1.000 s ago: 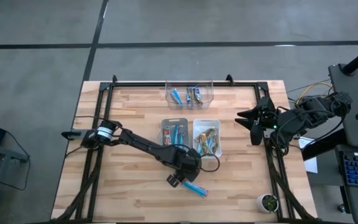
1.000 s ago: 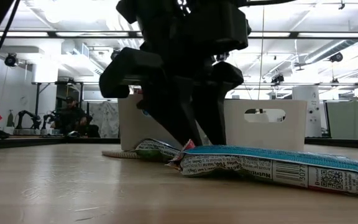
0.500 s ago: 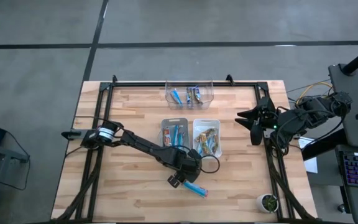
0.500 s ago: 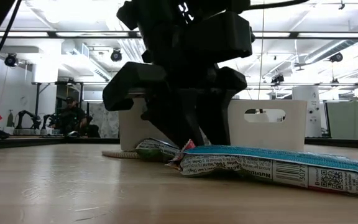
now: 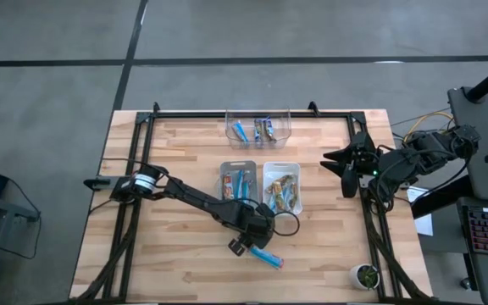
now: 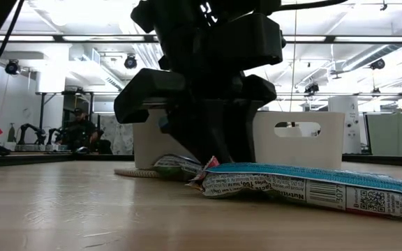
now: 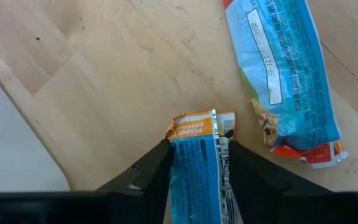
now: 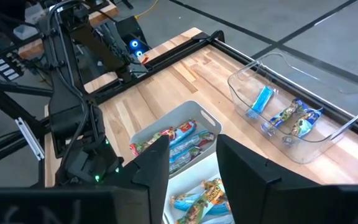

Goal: Pick and place Granola Bars by type
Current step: Put the orange granola bar into the white bin

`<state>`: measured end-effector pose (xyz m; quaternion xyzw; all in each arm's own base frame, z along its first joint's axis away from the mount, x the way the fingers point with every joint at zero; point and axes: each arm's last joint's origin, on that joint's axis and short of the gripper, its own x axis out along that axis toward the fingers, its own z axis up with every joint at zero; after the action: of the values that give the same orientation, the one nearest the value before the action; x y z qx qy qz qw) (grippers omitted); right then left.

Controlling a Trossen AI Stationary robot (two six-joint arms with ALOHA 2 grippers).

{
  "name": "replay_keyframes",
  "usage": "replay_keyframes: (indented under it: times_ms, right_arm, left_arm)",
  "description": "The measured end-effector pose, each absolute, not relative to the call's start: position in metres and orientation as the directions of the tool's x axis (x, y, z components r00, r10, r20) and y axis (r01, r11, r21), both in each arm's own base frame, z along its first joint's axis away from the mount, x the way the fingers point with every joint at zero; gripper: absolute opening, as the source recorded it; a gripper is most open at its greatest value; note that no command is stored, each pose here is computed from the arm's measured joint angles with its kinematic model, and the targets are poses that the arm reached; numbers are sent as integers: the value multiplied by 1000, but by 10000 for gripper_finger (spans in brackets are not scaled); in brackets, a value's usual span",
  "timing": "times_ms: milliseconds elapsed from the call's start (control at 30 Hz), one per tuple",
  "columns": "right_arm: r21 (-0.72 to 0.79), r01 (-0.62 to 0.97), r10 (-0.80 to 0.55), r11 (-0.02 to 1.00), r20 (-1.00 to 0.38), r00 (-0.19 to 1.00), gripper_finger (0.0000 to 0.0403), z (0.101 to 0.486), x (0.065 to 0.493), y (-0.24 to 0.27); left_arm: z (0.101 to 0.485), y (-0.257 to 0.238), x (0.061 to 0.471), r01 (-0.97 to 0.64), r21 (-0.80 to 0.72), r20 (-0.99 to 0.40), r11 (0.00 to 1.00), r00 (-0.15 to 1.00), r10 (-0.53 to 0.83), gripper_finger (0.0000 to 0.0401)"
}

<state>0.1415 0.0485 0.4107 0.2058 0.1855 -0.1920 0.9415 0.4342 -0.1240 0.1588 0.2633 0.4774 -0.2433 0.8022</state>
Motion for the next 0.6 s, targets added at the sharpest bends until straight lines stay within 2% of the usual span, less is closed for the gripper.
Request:
replay_keyframes:
  times_ms: [600]
  right_arm:
    - [306, 438, -287, 845, -433, 855, 112, 410, 141, 48]
  left_arm:
    - [158, -124, 433, 638, 180, -898, 749, 418, -140, 100]
